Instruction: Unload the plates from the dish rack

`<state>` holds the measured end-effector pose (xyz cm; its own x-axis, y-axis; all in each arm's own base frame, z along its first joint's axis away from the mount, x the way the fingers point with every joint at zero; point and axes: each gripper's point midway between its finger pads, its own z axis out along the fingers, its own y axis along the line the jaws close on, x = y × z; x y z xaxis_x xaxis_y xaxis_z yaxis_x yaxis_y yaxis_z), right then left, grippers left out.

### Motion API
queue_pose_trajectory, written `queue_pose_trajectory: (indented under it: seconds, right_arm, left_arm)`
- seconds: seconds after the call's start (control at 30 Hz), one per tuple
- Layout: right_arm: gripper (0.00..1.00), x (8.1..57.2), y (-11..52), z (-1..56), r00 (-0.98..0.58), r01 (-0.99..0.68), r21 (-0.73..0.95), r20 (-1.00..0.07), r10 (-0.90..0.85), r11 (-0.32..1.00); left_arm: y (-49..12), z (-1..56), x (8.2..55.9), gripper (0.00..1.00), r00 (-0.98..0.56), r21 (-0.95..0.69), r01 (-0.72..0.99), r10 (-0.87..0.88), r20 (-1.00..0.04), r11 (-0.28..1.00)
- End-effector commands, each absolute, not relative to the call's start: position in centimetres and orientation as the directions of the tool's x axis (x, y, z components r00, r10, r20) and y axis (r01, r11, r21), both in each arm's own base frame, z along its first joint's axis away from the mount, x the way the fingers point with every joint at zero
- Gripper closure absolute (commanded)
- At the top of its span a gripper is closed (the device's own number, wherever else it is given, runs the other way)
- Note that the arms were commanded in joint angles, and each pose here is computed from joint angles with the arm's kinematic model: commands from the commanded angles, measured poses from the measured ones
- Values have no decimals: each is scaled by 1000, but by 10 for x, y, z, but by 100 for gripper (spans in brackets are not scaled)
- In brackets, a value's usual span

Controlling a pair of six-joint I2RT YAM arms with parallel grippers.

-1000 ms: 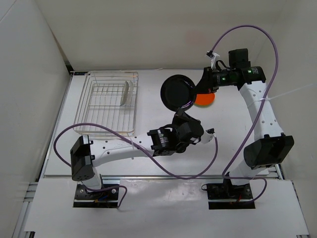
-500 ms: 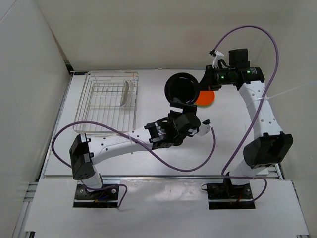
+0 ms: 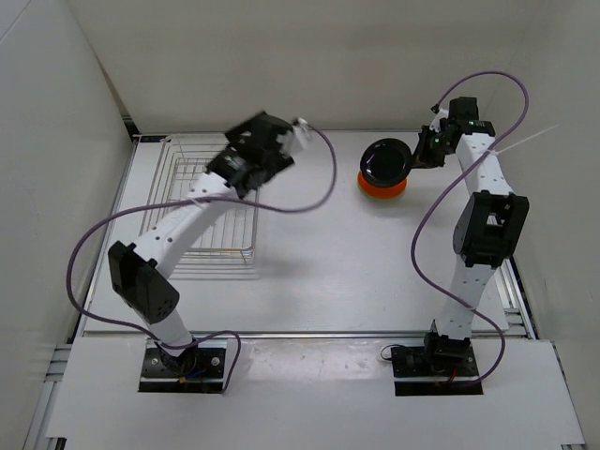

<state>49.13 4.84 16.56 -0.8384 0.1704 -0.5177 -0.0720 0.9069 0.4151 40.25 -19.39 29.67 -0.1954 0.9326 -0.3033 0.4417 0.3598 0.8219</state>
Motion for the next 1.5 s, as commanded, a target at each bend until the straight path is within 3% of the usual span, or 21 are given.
queue_pose_trajectory:
  seconds: [0.0, 0.07, 0.27, 0.73, 0.83, 0.9, 1.07, 1.1, 1.13, 1.2, 1.47]
  right_arm:
    - [100, 517, 39, 193, -778, -79, 390, -599, 188, 917]
    - [100, 525, 38, 180, -792, -70, 393, -581, 189, 917]
    - [99, 534, 31, 143, -830, -37, 389, -525, 188, 921]
    - [91, 534, 34, 110, -867, -25, 406, -463, 182, 914]
    - [85, 534, 33, 105, -871, -29, 403, -459, 174, 915]
    - [74, 534, 33, 105, -871, -30, 403, -459, 174, 915]
    - [66, 532, 34, 103, -876, -40, 406, -454, 164, 913]
    - [54, 530, 36, 105, -877, -43, 413, -452, 164, 910]
    - [48, 530, 36, 105, -877, -43, 413, -452, 164, 910]
    - [47, 524, 39, 112, -878, -51, 428, -449, 163, 902]
    - [16, 512, 48, 148, -858, -99, 460, -489, 159, 882]
  left_arm:
    - [-143, 322, 423, 0, -340, 708, 362, 793, -506, 606]
    - [-127, 327, 432, 0, -387, 636, 323, 711, -587, 701]
    - [-90, 317, 448, 0, -477, 464, 250, 526, -704, 849]
    - [-93, 325, 420, 0, -465, 364, 268, 451, -762, 892]
    - [-92, 328, 413, 0, -460, 358, 276, 450, -765, 892]
    - [-91, 329, 410, 0, -458, 358, 275, 449, -767, 892]
    - [-94, 310, 406, 0, -488, 336, 294, 443, -753, 895]
    - [-96, 309, 406, 0, -488, 321, 298, 433, -758, 899]
    - [-97, 303, 404, 0, -505, 308, 294, 420, -754, 905]
    - [-102, 295, 404, 0, -512, 283, 310, 410, -755, 908]
    - [-108, 288, 403, 0, -524, 228, 328, 377, -764, 917]
